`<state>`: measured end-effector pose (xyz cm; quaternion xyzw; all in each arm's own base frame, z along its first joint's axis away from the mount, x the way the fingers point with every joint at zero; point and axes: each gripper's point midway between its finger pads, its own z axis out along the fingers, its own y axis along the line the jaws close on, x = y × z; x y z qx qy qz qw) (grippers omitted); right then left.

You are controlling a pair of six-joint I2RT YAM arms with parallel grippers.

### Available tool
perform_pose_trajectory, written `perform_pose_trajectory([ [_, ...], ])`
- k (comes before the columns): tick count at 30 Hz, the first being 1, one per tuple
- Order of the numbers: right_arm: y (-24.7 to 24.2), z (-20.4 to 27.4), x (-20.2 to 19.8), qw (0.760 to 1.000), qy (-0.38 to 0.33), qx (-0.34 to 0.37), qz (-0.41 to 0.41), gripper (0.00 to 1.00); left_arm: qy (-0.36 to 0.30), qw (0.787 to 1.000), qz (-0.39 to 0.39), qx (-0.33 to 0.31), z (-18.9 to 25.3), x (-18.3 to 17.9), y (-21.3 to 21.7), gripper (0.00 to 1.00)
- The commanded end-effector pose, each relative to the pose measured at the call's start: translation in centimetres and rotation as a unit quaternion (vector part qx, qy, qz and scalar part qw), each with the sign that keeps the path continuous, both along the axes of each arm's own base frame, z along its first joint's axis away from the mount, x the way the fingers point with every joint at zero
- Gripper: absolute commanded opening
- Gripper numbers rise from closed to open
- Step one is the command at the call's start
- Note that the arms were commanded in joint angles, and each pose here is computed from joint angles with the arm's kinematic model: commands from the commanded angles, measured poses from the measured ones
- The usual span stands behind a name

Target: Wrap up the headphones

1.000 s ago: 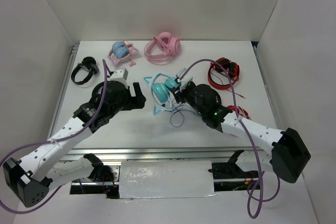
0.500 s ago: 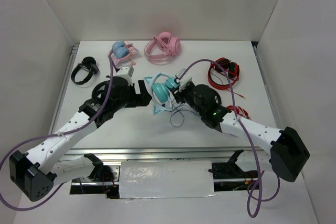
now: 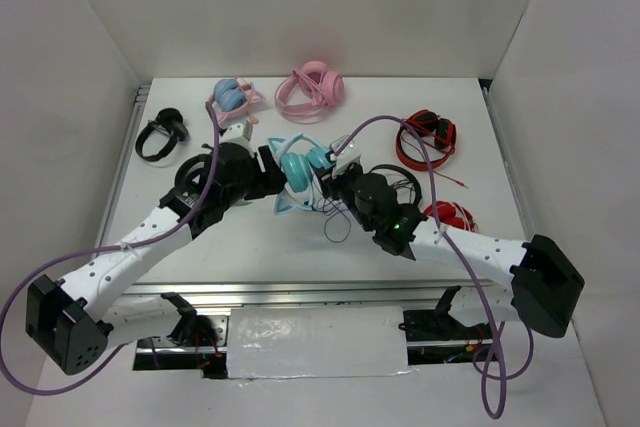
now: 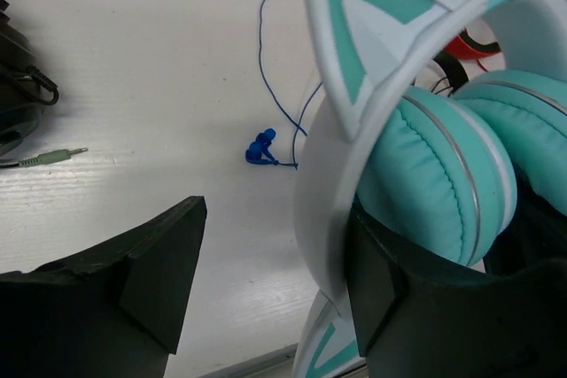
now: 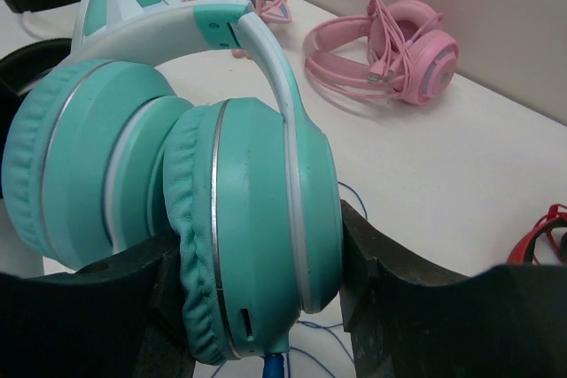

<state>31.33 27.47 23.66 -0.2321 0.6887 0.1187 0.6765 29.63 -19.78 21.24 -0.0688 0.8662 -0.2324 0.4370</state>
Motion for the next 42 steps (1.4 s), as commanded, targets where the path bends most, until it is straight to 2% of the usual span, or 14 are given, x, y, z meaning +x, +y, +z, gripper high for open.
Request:
perform_pose_trajectory([
  [1,0.0,6.3,0.2,0.989,-0.049,0.135,-0.046,0.0,-0.006,0.999,0.044,-0.005,0.1,1.3,0.6,0.73],
  [7,1.4,7.0,-1.0,0.982,-0.043,0.174,-0.065,0.02,-0.015,0.998,0.062,-0.02,0.0,1.6,0.8,0.7],
  [9,2.3,6.4,-1.1,0.982,-0.039,0.171,-0.075,0.04,-0.016,0.997,0.067,-0.023,0.3,1.7,0.8,0.63],
  [12,2.7,6.4,-1.3,0.976,-0.042,0.175,-0.124,0.09,-0.014,0.996,0.083,-0.019,0.1,1.8,1.2,0.42],
  [16,3.9,5.7,-1.4,0.97,-0.018,0.179,-0.162,0.29,-0.022,0.994,0.108,-0.011,0.8,2.1,1.9,0.05],
  [17,4.3,5.7,-1.6,0.971,-0.01,0.185,-0.154,0.34,-0.024,0.993,0.111,-0.01,1.0,2.1,1.9,0.02],
  [18,4.9,5.1,-1.9,0.973,0.004,0.178,-0.146,0.46,-0.026,0.993,0.116,-0.008,1.1,2.2,2.1,0.0],
  [21,6.6,5.1,-3.0,0.978,0.034,0.184,-0.089,0.69,-0.036,0.991,0.128,0.001,1.6,2.6,2.6,0.0],
  [25,8.1,6.4,-5.9,0.981,0.057,0.182,0.022,0.92,-0.052,0.988,0.143,0.022,2.4,3.1,3.5,0.0],
  [26,9.3,6.5,-7.6,0.98,0.061,0.168,0.087,1.0,-0.057,0.986,0.153,0.027,2.7,3.3,4.0,0.0],
  [29,9.4,8.6,-12.3,0.966,0.021,0.139,0.215,1.0,-0.071,0.984,0.159,0.044,3.2,4.0,4.6,0.0],
  [32,7.8,9.9,-14.9,0.951,-0.006,0.136,0.276,1.0,-0.096,0.985,0.133,0.055,4.6,4.9,4.5,0.0],
  [35,5.1,9.3,-15.0,0.953,-0.008,0.12,0.279,1.0,-0.14,0.984,0.09,0.066,6.7,6.3,4.4,0.0],
  [42,-2.1,4.4,-11.7,0.972,0.029,0.07,0.221,1.0,-0.21,0.972,-0.093,0.056,13.6,8.4,1.7,0.0],
])
